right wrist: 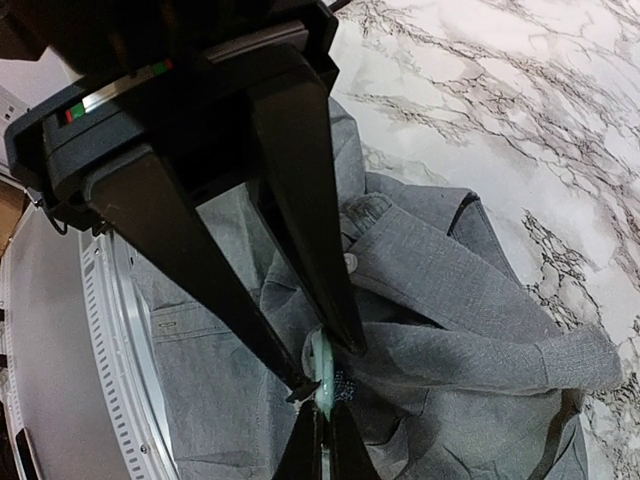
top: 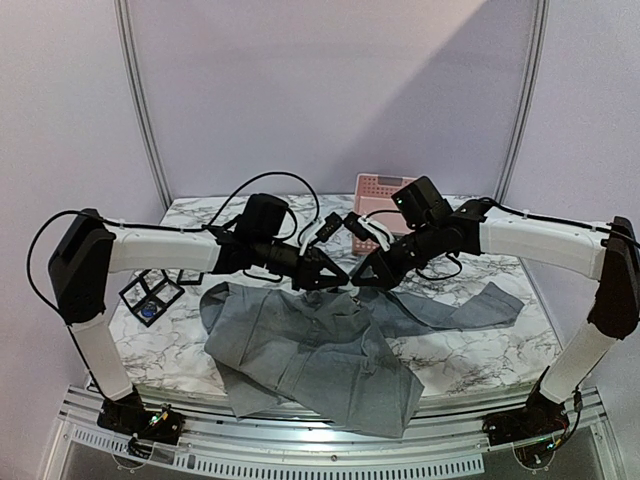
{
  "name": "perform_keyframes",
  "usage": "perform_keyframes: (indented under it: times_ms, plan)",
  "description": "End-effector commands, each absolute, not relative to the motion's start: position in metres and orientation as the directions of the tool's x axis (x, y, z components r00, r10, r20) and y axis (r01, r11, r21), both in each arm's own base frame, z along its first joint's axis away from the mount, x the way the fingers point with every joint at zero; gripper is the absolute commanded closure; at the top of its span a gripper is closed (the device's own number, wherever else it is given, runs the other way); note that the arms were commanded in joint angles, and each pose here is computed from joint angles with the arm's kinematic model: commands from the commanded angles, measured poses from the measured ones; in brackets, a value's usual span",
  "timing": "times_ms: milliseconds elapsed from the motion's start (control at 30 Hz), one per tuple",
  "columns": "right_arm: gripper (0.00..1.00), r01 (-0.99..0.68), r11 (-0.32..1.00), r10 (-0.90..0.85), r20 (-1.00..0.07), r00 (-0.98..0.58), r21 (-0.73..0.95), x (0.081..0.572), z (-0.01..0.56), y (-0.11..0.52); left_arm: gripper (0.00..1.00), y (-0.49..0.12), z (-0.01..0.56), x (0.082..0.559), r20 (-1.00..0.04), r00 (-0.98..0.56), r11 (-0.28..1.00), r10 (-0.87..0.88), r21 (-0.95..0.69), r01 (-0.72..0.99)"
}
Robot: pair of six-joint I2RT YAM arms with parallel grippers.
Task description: Remove the brooch from the garment
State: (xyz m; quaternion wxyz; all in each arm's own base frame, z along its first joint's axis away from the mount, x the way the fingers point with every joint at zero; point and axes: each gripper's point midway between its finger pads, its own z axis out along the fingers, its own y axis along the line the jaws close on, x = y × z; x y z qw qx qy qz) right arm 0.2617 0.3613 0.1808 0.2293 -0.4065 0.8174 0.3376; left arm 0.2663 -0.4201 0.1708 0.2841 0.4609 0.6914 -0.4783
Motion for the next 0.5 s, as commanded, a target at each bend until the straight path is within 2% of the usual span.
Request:
perform_keyframes:
  times_ms: [0,200,467]
  plan:
    - [1.0,-0.847,0.413,-0.482,-0.709,-0.515,0.334,0.266,0.201,0.367,0.8,-0.424,0.162,0.256,-0.8,-0.444,0.088,0.404,-0.449,0.889]
    - [1.0,-0.849,0.413,-0.476,-0.716,-0.511,0.331,0.268,0.201,0.368,0.84,-0.426,0.159,0.253,-0.793,-0.45,0.072,0.41,-0.464,0.883]
    - [1.0,-0.852,0.425,-0.457,-0.74,-0.493,0.305,0.273,0.2,0.367,0.98,-0.421,0.15,0.243,-0.753,-0.482,0.072,0.448,-0.507,0.859]
